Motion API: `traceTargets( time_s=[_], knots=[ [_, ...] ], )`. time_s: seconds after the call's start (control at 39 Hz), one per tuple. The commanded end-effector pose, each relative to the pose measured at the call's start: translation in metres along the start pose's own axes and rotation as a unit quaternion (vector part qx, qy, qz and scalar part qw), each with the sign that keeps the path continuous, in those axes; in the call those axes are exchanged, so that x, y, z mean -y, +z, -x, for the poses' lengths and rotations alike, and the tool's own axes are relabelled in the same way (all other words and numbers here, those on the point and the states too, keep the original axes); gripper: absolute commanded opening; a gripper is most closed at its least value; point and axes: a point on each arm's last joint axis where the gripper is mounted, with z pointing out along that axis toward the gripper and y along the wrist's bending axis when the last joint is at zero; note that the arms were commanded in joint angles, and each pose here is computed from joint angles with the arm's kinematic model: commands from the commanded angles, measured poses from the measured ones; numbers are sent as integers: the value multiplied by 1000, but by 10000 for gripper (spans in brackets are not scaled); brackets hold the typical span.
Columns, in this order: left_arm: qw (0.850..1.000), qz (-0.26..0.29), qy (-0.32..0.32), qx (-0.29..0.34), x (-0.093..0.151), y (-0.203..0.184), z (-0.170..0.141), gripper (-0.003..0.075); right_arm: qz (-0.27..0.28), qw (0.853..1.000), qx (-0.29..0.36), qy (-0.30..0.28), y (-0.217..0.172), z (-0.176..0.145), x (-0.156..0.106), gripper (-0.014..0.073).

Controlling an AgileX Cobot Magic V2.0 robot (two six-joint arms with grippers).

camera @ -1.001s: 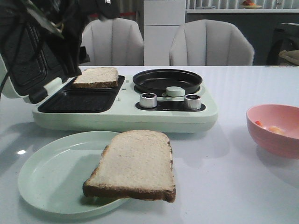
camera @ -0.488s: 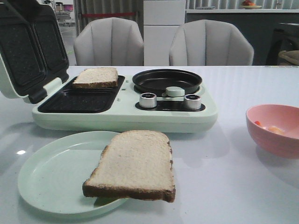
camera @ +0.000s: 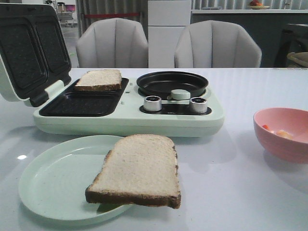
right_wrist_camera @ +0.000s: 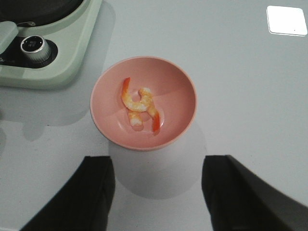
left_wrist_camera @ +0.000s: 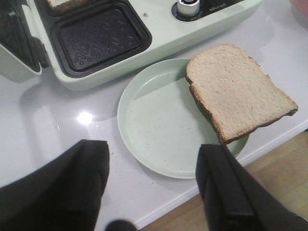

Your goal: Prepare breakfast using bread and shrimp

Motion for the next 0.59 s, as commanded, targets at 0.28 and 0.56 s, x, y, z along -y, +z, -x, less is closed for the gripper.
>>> traceTargets(
  time_s=[0.28, 0.56],
  knots=[
    [1000, 2, -6, 19, -2, -7, 6, 459, 1, 999, 46, -2, -5, 14, -1, 511],
    [1000, 2, -6, 19, -2, -7, 6, 459, 84, 992, -17, 94, 6, 8, -16, 511]
  ],
)
